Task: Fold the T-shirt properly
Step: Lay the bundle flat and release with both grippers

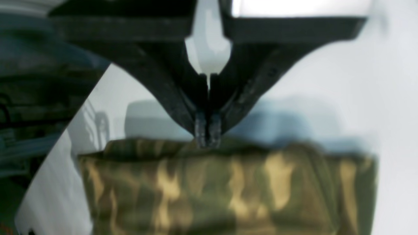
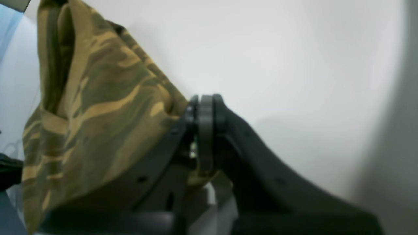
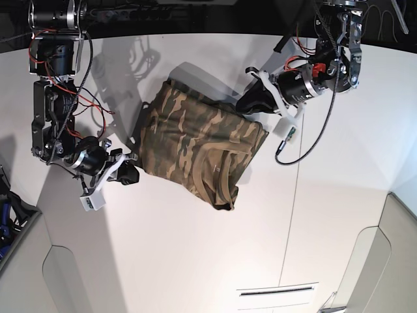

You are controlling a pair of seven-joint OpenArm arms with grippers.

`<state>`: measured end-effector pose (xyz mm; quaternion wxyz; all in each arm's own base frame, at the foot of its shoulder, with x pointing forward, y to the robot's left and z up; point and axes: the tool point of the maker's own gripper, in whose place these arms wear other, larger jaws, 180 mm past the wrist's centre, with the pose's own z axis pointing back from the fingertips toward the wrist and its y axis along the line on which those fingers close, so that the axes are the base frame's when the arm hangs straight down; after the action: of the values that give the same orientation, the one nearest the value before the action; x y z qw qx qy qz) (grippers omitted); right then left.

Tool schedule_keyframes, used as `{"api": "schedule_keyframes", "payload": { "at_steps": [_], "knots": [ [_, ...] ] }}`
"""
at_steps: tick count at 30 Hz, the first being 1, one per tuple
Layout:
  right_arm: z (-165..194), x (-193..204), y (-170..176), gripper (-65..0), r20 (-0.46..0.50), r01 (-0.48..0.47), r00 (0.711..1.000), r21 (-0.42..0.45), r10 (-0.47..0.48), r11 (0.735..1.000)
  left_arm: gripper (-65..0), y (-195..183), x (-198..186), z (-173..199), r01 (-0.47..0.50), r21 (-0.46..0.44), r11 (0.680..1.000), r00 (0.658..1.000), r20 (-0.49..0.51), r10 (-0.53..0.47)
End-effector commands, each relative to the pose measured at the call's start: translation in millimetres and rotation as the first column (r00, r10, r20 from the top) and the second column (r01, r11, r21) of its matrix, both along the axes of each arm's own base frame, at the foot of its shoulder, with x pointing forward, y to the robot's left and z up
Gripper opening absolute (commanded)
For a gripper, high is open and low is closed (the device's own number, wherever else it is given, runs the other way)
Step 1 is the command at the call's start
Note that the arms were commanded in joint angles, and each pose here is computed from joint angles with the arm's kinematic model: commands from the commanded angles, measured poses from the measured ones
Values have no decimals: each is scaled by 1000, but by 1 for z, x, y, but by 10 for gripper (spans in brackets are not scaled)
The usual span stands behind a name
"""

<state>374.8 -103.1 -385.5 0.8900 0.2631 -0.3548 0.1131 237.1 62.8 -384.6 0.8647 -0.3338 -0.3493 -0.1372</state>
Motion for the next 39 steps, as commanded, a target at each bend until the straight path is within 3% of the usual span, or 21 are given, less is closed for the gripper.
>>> {"api": "schedule_keyframes", "payload": {
  "at_steps": [1, 7, 14, 20, 26, 34, 39],
  "knots": [
    [16, 12, 3, -650, 58, -5, 998, 14, 4, 1000, -650, -3, 7, 9, -5, -22, 1000, 999, 40, 6],
    [9, 5, 35, -650, 42, -70, 997, 12, 69, 998, -650, -6, 22, -10, -24, -14, 1000, 1000, -1, 24],
    [-13, -16, 48, -650, -21, -141, 990, -38, 140, 989, -650, 13, 60, -29, -28, 93, 995, 999, -13, 29],
    [-27, -50, 61, -650, -112, -152, 981, 77, 160, 985, -650, 46, 91, -34, -78, 154, 985, 997, 0, 79],
    [-28, -79, 74, -650, -128, -161, 975, 152, 181, 975, -650, 48, 118, -16, -90, 151, 984, 995, 52, 82],
    [-18, -114, 96, -650, -110, -184, 972, 195, 208, 963, -650, 48, 124, -10, -92, 150, 984, 995, 62, 84],
    [-5, -112, 92, -650, -69, -196, 975, 160, 209, 967, -650, 53, 125, 2, -87, 132, 987, 994, 72, 78]
  ]
}}
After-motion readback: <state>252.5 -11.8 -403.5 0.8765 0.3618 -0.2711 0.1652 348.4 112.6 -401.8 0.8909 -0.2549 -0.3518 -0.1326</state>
